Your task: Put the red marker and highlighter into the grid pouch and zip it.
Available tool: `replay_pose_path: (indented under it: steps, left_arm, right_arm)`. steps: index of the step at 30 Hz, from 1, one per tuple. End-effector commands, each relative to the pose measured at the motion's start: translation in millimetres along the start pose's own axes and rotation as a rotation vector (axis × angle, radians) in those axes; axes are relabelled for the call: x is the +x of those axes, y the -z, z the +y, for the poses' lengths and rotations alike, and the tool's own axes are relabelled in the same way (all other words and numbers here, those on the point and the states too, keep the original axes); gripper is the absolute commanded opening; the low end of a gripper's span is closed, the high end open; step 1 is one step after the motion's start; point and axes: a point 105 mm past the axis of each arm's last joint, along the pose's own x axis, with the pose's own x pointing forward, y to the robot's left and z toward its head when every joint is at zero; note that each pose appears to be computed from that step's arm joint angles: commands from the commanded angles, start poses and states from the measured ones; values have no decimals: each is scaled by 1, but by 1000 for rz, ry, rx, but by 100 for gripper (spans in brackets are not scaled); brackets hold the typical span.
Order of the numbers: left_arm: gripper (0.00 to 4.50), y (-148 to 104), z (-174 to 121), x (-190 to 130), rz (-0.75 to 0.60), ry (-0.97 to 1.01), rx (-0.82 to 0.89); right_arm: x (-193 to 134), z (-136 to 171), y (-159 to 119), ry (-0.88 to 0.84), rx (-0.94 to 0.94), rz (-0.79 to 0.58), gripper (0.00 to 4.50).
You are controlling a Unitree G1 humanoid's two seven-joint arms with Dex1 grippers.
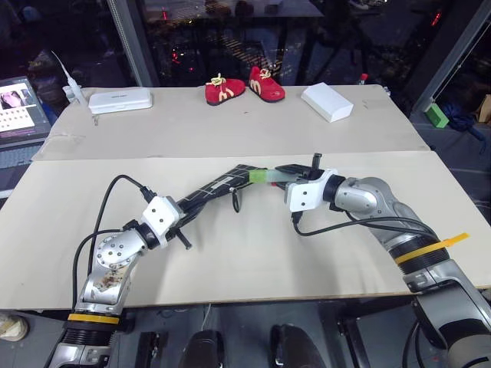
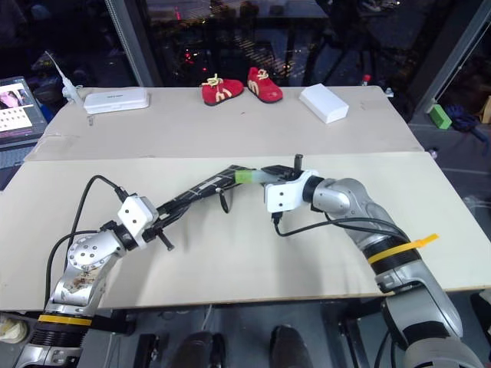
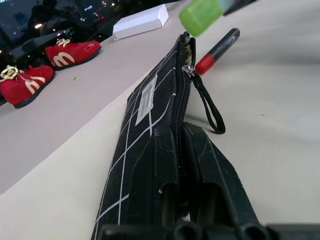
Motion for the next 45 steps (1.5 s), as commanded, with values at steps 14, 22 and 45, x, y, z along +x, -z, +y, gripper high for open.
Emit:
replay_pose_path:
  steps: [14, 22, 45]
  left_arm:
    - [0, -22, 9, 1, -75, -37, 17]
    - [0, -24, 15, 1, -79, -47, 11]
    - [0, -26, 12, 3, -94, -32, 11]
  right_arm:
    - [12, -14, 3, 54, -86, 2, 106]
    - [9, -20, 16, 90, -170, 49, 106]
    - [56, -1, -39, 38, -245, -157, 106]
